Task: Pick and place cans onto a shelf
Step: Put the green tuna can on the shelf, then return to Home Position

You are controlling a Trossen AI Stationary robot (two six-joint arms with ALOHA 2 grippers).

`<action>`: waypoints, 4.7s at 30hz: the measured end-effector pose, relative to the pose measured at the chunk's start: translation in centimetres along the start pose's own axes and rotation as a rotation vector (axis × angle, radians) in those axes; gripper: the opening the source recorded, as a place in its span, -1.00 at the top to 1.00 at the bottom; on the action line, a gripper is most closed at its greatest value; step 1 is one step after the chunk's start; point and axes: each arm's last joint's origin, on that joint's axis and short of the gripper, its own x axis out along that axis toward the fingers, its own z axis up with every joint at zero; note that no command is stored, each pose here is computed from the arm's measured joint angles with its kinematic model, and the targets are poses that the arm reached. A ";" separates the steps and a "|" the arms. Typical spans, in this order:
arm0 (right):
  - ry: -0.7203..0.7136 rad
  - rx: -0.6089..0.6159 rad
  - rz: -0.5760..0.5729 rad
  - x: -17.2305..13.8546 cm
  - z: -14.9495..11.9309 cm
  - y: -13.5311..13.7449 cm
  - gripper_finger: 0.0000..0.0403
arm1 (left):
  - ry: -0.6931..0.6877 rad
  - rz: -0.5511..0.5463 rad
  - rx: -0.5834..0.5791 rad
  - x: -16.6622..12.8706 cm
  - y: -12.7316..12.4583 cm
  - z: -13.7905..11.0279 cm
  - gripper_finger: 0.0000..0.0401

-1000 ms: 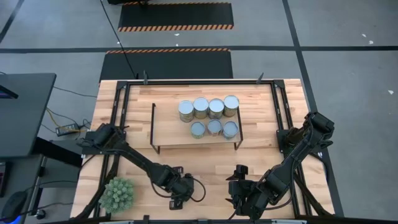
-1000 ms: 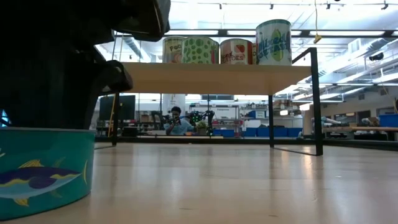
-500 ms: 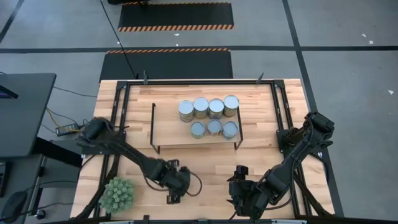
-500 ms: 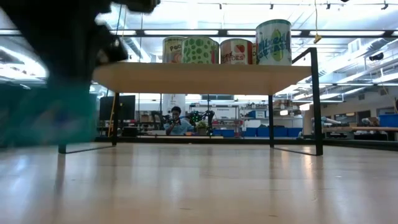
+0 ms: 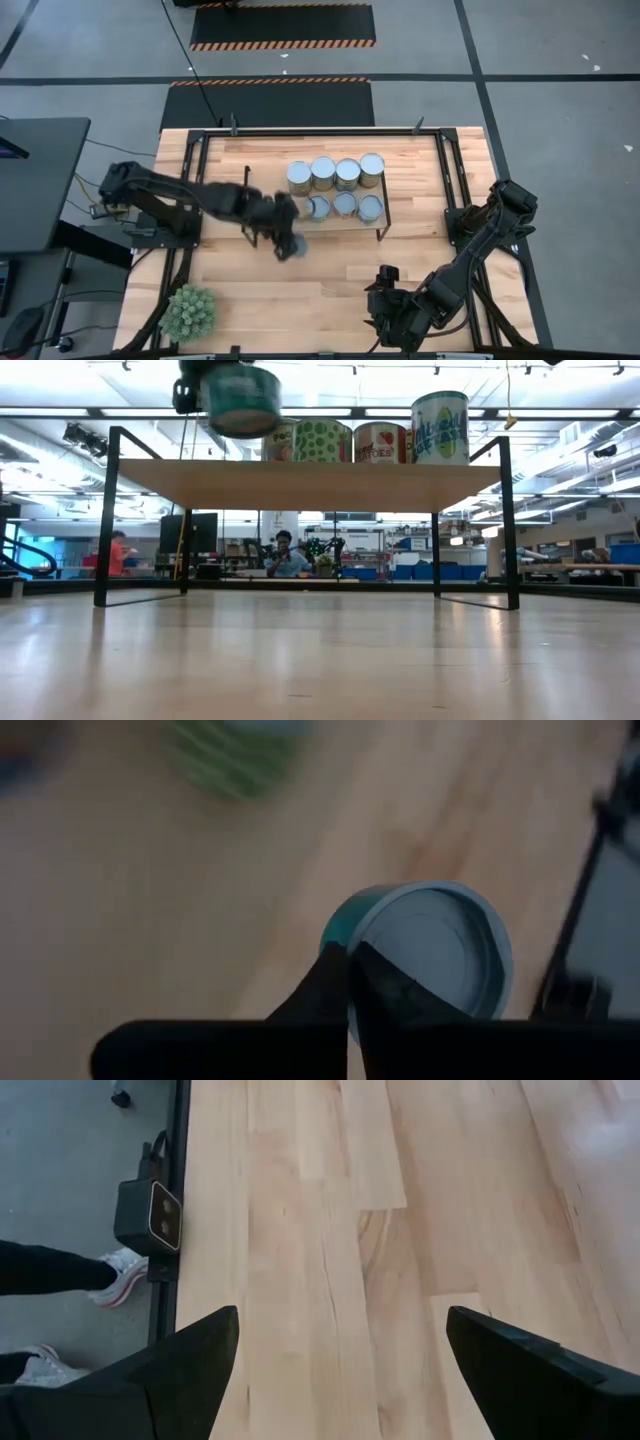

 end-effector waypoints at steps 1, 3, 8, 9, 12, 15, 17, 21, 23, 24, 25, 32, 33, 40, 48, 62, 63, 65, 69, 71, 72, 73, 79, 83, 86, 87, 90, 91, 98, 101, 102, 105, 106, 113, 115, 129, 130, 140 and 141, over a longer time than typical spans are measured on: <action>0.000 0.002 0.000 0.0 0.0 0.0 -0.81 | -0.022 0.009 -0.034 -0.3 0.6 0.5 0.98; -0.001 0.007 -0.001 0.0 0.1 -0.1 -0.81 | -0.065 0.046 -0.082 -0.8 1.8 1.3 0.98; -0.005 0.015 -0.002 0.1 0.2 -0.2 -0.81 | -0.069 0.183 -0.145 -0.9 4.3 2.2 0.98; -0.005 0.017 -0.003 0.2 0.3 -0.2 -0.81 | -0.067 0.204 -0.160 -0.6 4.6 2.4 0.98; -0.005 0.024 -0.009 0.3 0.5 -0.5 -0.81 | -0.067 0.240 -0.208 -0.4 5.6 2.9 0.98; -0.013 0.040 -0.010 -0.2 1.0 -1.1 -0.81 | -0.078 0.244 -0.229 -0.4 6.0 3.2 0.98; -0.020 0.049 -0.009 -0.6 1.3 -1.4 -0.81 | -0.076 0.245 -0.244 -0.3 6.1 3.3 0.97; -0.017 0.046 -0.034 -1.5 1.6 -2.5 -0.81 | -0.077 0.245 -0.253 -0.3 6.1 3.2 0.74; -0.019 0.043 -0.055 -1.9 1.8 -3.0 -0.81 | -0.083 0.245 -0.276 -0.3 6.1 3.3 0.58; -0.018 0.040 -0.066 -2.1 1.8 -3.2 -0.81 | -0.086 0.243 -0.285 -0.3 6.1 3.3 0.50; -0.014 0.037 -0.076 -2.3 1.8 -3.4 -0.81 | -0.094 0.239 -0.298 -0.3 6.0 3.3 0.43; -0.030 0.050 -0.111 -4.2 2.1 -4.9 -0.81 | -0.133 0.209 -0.224 -1.4 5.9 3.5 0.19; -0.037 0.053 -0.112 -4.4 2.1 -5.0 -0.81 | -0.135 0.204 -0.205 -1.9 5.9 3.4 0.18; -0.084 0.062 -0.128 -5.2 2.4 -5.4 -0.81 | -0.038 0.154 0.040 -3.5 5.6 2.0 0.25; -0.098 0.047 -0.144 -5.0 2.3 -5.1 -0.81 | 0.139 0.216 0.155 -1.6 5.2 0.7 0.35; -0.079 0.087 -0.151 -5.7 1.8 -5.3 -0.80 | 0.052 0.245 0.163 0.4 3.8 1.2 0.36; -0.088 0.091 -0.159 -6.1 1.7 -5.4 -0.78 | 0.052 0.235 0.149 0.1 3.8 1.0 0.36; -0.151 0.099 -0.179 -7.2 1.2 -5.5 -0.75 | 0.025 0.201 0.150 -1.1 3.5 0.7 0.36; -0.286 0.176 -0.207 -9.2 -1.0 -6.7 -0.64 | -0.102 0.106 0.204 -3.8 2.5 0.2 0.37; -0.303 0.220 -0.183 -10.1 -1.8 -7.9 -0.58 | -0.172 0.058 0.210 -4.6 2.7 -0.1 0.38; -0.307 0.235 -0.164 -10.3 -2.2 -8.4 -0.55 | -0.205 0.038 0.208 -4.8 2.8 -0.3 0.40; -0.312 0.249 -0.143 -10.6 -2.4 -8.9 -0.53 | -0.234 0.022 0.202 -5.0 3.1 -0.6 0.42; -0.382 0.330 -0.032 -12.3 -4.0 -12.6 -0.39 | -0.370 -0.051 0.166 -6.6 4.7 -1.7 0.62; -0.454 0.401 0.032 -12.8 -5.0 -15.0 -0.32 | -0.447 -0.078 0.138 -7.5 6.1 -2.5 0.79; -0.514 0.452 0.068 -12.9 -5.7 -16.5 -0.27 | -0.515 -0.102 0.112 -8.1 7.3 -3.1 0.92; -0.531 0.465 0.074 -12.8 -6.0 -17.0 -0.26 | -0.542 -0.112 0.104 -8.3 7.6 -3.4 0.95; -0.591 0.525 0.094 -12.6 -6.5 -18.4 -0.22 | -0.619 -0.154 0.088 -8.7 8.7 -4.0 0.98; -0.607 0.544 0.095 -12.5 -6.8 -18.8 -0.20 | -0.639 -0.167 0.081 -8.8 9.1 -4.2 0.98; -0.718 0.683 0.110 -11.3 -8.4 -21.0 -0.13 | -0.738 -0.263 0.079 -8.7 11.3 -5.7 0.98; -0.771 0.743 0.109 -10.8 -9.1 -21.8 -0.08 | -0.780 -0.272 0.086 -8.6 12.1 -6.3 0.98; -0.786 0.764 0.100 -10.6 -9.4 -22.1 -0.06 | -0.800 -0.281 0.088 -8.5 12.4 -6.5 0.98; -0.849 0.848 0.081 -10.2 -10.1 -22.8 0.01 | -0.853 -0.318 0.090 -8.1 13.2 -7.3 0.98; -0.868 0.873 0.077 -10.0 -10.4 -23.0 0.03 | -0.871 -0.327 0.089 -8.0 13.5 -7.6 0.98; -0.997 1.015 0.046 -8.4 -12.0 -23.9 0.18 | -0.940 -0.348 0.085 -7.4 14.8 -9.8 0.99; -1.018 1.050 0.058 -7.6 -12.6 -24.0 0.22 | -0.962 -0.368 0.065 -7.3 15.1 -10.4 0.99; -1.108 1.079 0.045 -3.9 -15.5 -24.4 0.55 | -1.069 -0.303 -0.144 -4.7 17.9 -14.5 0.99; -1.114 1.075 0.022 -3.9 -15.5 -24.5 0.58 | -1.059 -0.282 -0.154 -4.6 18.1 -14.6 0.99; -1.141 1.069 -0.103 -3.9 -15.6 -24.9 0.78 | -0.980 -0.220 -0.117 -4.1 18.7 -15.9 0.99; -1.144 1.064 -0.128 -3.9 -15.6 -24.9 0.79 | -0.978 -0.226 -0.097 -4.2 18.7 -15.9 0.99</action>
